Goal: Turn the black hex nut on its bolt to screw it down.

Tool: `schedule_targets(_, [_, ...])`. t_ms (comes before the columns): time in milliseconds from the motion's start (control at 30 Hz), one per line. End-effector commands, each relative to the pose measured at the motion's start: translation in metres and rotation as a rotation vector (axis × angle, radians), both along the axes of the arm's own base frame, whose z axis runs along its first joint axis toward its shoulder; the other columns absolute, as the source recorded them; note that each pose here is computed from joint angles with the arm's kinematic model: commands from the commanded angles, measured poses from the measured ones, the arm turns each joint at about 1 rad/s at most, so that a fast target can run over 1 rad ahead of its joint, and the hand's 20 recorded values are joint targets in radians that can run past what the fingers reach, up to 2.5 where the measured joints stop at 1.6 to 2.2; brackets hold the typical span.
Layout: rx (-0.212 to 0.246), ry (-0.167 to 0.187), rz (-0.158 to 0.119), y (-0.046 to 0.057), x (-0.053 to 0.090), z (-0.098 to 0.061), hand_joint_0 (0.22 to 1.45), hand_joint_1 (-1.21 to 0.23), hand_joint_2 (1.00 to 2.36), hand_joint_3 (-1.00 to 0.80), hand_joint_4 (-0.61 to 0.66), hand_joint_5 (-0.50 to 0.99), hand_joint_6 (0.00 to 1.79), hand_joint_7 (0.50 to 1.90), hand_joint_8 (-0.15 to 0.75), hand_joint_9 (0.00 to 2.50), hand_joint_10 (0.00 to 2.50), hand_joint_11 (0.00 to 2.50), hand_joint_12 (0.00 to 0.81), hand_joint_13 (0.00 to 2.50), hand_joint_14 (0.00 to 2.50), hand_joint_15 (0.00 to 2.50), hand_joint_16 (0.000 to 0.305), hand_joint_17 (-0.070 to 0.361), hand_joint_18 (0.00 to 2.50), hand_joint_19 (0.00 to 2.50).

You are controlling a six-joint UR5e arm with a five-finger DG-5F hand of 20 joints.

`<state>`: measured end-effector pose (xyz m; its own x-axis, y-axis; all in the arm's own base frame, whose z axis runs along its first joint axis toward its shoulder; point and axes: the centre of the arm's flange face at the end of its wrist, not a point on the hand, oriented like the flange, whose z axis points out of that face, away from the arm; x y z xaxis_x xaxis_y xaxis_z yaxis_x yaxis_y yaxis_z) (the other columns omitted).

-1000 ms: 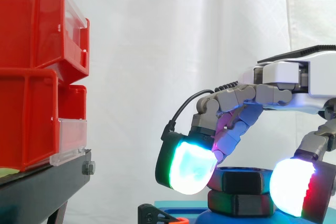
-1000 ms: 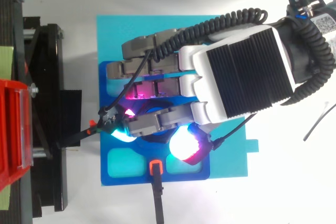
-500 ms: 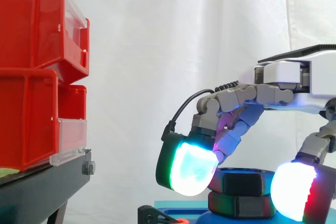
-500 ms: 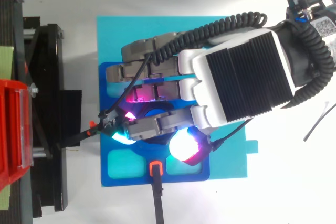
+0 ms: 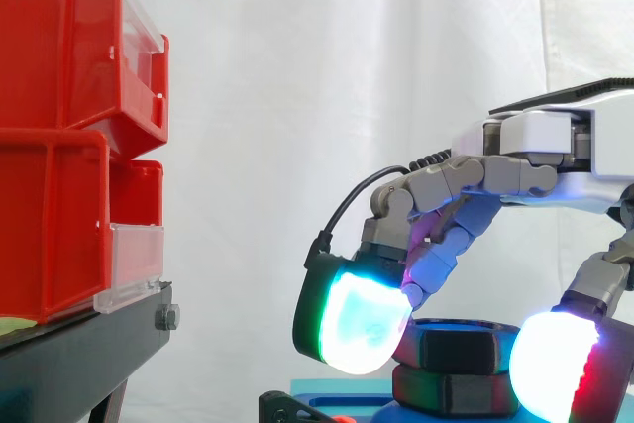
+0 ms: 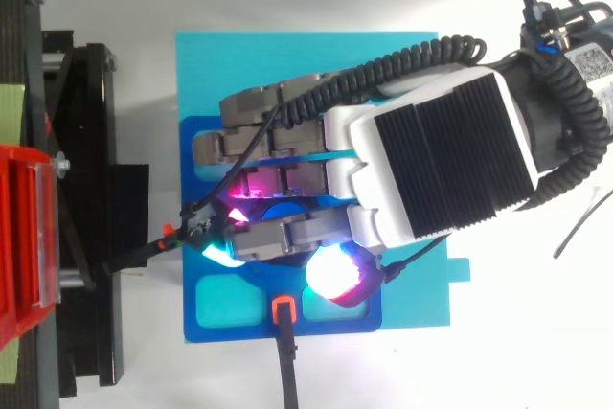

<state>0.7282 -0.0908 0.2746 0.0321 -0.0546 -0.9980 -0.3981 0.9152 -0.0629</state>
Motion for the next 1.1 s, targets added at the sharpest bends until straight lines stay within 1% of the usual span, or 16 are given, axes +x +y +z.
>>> schedule_targets(0, [0.0, -0.001, 0.0, 0.0, 0.0, 0.0, 0.62, -0.62, 1.01, -0.38, 0.23, -0.08, 0.71, 0.97, 0.239, 0.85, 0.01, 0.2, 0.279, 0.54, 0.0, 0.13, 0.036, 0.081, 0.51, 0.36])
schedule_targets(133, [0.001, 0.0, 0.0, 0.0, 0.0, 0.0, 0.52, -0.47, 1.0, -0.5, 0.25, -0.06, 0.5, 1.26, 0.25, 0.86, 0.01, 0.2, 0.297, 0.56, 0.0, 0.12, 0.039, 0.089, 0.52, 0.36])
schedule_targets(200, [0.003, -0.007, 0.0, 0.0, 0.002, 0.003, 0.51, -0.44, 1.0, -0.5, 0.27, -0.07, 0.5, 1.15, 0.256, 0.85, 0.01, 0.2, 0.303, 0.56, 0.01, 0.12, 0.04, 0.091, 0.52, 0.36])
schedule_targets(267, [0.006, -0.045, -0.001, 0.0, 0.011, 0.025, 0.5, -0.4, 1.0, -0.5, 0.26, -0.08, 0.5, 1.06, 0.259, 0.86, 0.01, 0.18, 0.31, 0.56, 0.0, 0.13, 0.042, 0.095, 0.52, 0.35])
schedule_targets(367, [0.009, -0.049, -0.002, 0.0, 0.015, 0.038, 0.48, -0.35, 1.0, -0.5, 0.25, -0.11, 0.5, 0.93, 0.26, 0.82, 0.01, 0.15, 0.325, 0.55, 0.0, 0.11, 0.045, 0.1, 0.53, 0.35])
schedule_targets(433, [0.017, -0.04, -0.002, 0.0, 0.017, 0.055, 0.47, -0.34, 1.0, -0.5, 0.24, -0.12, 0.5, 0.89, 0.263, 0.81, 0.0, 0.14, 0.325, 0.54, 0.0, 0.11, 0.045, 0.102, 0.53, 0.35])
schedule_targets(533, [0.02, -0.02, -0.001, 0.001, 0.018, 0.064, 0.47, -0.32, 1.0, -0.5, 0.22, -0.14, 0.5, 0.82, 0.262, 0.78, 0.0, 0.13, 0.328, 0.52, 0.0, 0.1, 0.046, 0.104, 0.52, 0.35])
schedule_targets(567, [0.017, 0.011, 0.0, 0.001, 0.016, 0.077, 0.47, -0.32, 1.0, -0.5, 0.21, -0.14, 0.5, 0.81, 0.259, 0.77, 0.0, 0.12, 0.328, 0.52, 0.0, 0.1, 0.046, 0.104, 0.52, 0.34])
schedule_targets(600, [0.017, 0.034, 0.0, 0.001, 0.015, 0.08, 0.47, -0.3, 1.0, -0.5, 0.21, -0.14, 0.5, 0.81, 0.259, 0.77, 0.0, 0.13, 0.329, 0.52, 0.0, 0.1, 0.046, 0.104, 0.52, 0.35])
schedule_targets(633, [0.017, 0.034, 0.0, 0.001, 0.015, 0.08, 0.47, -0.3, 1.0, -0.5, 0.21, -0.14, 0.5, 0.81, 0.257, 0.77, 0.0, 0.13, 0.329, 0.52, 0.0, 0.1, 0.046, 0.105, 0.52, 0.35])
schedule_targets(700, [0.011, 0.081, 0.002, 0.0, 0.011, 0.091, 0.47, -0.29, 1.0, -0.5, 0.22, -0.14, 0.5, 0.81, 0.257, 0.76, 0.0, 0.13, 0.329, 0.51, 0.0, 0.1, 0.047, 0.105, 0.51, 0.36])
schedule_targets(767, [0.003, 0.101, 0.0, -0.003, 0.007, 0.096, 0.47, -0.28, 1.0, -0.5, 0.22, -0.14, 0.5, 0.82, 0.26, 0.77, 0.0, 0.13, 0.329, 0.51, 0.0, 0.1, 0.047, 0.105, 0.51, 0.36])
schedule_targets(867, [-0.045, 0.184, 0.005, -0.008, -0.005, 0.107, 0.48, -0.27, 1.0, -0.5, 0.21, -0.14, 0.5, 0.82, 0.26, 0.77, 0.0, 0.13, 0.326, 0.51, 0.0, 0.1, 0.046, 0.103, 0.5, 0.36])
schedule_targets(967, [-0.089, 0.232, 0.006, -0.011, -0.019, 0.116, 0.48, -0.27, 1.0, -0.5, 0.22, -0.13, 0.5, 0.82, 0.259, 0.78, 0.01, 0.14, 0.327, 0.52, 0.0, 0.09, 0.045, 0.102, 0.52, 0.36])
schedule_targets(1000, [-0.14, 0.26, -0.034, -0.022, -0.035, 0.131, 0.49, -0.27, 1.0, -0.5, 0.22, -0.13, 0.5, 0.82, 0.259, 0.78, 0.0, 0.13, 0.324, 0.52, 0.0, 0.1, 0.045, 0.101, 0.52, 0.36])
schedule_targets(1067, [-0.166, 0.271, -0.081, -0.032, -0.047, 0.146, 0.49, -0.27, 1.0, -0.5, 0.22, -0.13, 0.5, 0.82, 0.259, 0.79, 0.0, 0.14, 0.323, 0.53, 0.0, 0.1, 0.044, 0.1, 0.52, 0.36])
